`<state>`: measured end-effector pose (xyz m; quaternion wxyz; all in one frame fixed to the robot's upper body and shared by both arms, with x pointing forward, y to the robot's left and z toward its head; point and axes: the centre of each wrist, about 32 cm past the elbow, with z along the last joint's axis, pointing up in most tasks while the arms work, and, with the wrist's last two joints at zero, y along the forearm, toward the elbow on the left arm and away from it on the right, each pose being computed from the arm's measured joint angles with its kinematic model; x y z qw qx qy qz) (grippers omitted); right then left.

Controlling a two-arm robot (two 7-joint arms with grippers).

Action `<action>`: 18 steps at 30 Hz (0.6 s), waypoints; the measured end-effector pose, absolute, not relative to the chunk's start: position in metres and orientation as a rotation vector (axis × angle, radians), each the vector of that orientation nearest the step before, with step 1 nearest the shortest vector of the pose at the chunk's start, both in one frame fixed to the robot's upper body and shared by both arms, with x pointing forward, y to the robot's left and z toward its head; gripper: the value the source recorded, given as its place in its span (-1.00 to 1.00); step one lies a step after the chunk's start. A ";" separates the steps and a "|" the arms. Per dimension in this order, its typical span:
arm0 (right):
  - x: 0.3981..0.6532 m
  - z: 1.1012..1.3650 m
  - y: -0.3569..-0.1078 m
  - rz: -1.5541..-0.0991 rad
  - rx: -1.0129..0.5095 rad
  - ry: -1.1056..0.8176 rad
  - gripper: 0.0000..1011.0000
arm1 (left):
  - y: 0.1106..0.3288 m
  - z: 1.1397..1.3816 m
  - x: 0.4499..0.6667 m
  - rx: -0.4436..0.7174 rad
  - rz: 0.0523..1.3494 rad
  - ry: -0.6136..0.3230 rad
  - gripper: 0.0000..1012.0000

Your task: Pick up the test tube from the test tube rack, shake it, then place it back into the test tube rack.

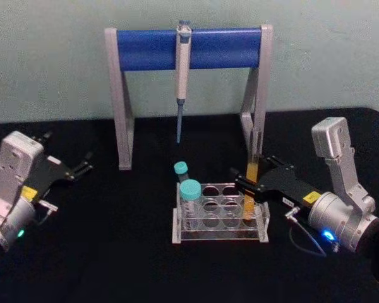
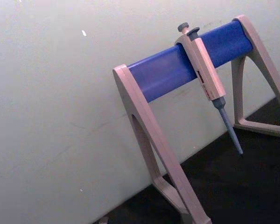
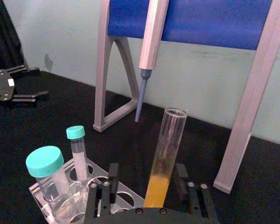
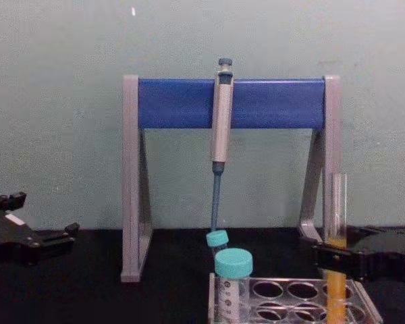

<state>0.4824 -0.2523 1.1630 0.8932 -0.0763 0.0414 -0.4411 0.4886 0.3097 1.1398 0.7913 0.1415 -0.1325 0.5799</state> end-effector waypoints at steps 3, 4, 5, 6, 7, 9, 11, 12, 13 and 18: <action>0.482 1.163 -0.252 -0.915 -0.158 0.086 0.66 | 0.310 1.140 0.489 0.304 1.248 -0.285 0.98; 0.482 1.163 -0.252 -0.915 -0.158 0.086 0.73 | 0.310 1.140 0.489 0.304 1.248 -0.285 0.98; 0.482 1.163 -0.252 -0.915 -0.158 0.086 0.76 | 0.310 1.140 0.489 0.304 1.248 -0.285 0.98; 0.482 1.163 -0.252 -0.915 -0.158 0.086 0.80 | 0.310 1.140 0.489 0.305 1.248 -0.285 0.98; 0.482 1.163 -0.252 -0.915 -0.158 0.086 0.89 | 0.310 1.140 0.489 0.304 1.248 -0.285 0.98; 0.482 1.163 -0.252 -0.915 -0.158 0.086 0.95 | 0.310 1.140 0.489 0.304 1.248 -0.285 0.98; 0.482 1.163 -0.252 -0.915 -0.158 0.086 0.98 | 0.310 1.140 0.489 0.304 1.248 -0.285 0.98; 0.482 1.163 -0.252 -0.915 -0.158 0.086 0.98 | 0.310 1.140 0.489 0.304 1.248 -0.285 0.98; 0.482 1.163 -0.252 -0.915 -0.158 0.086 0.98 | 0.310 1.140 0.489 0.304 1.248 -0.285 0.98; 0.479 1.163 -0.255 -0.917 -0.148 0.091 0.98 | 0.310 1.140 0.489 0.304 1.248 -0.285 0.98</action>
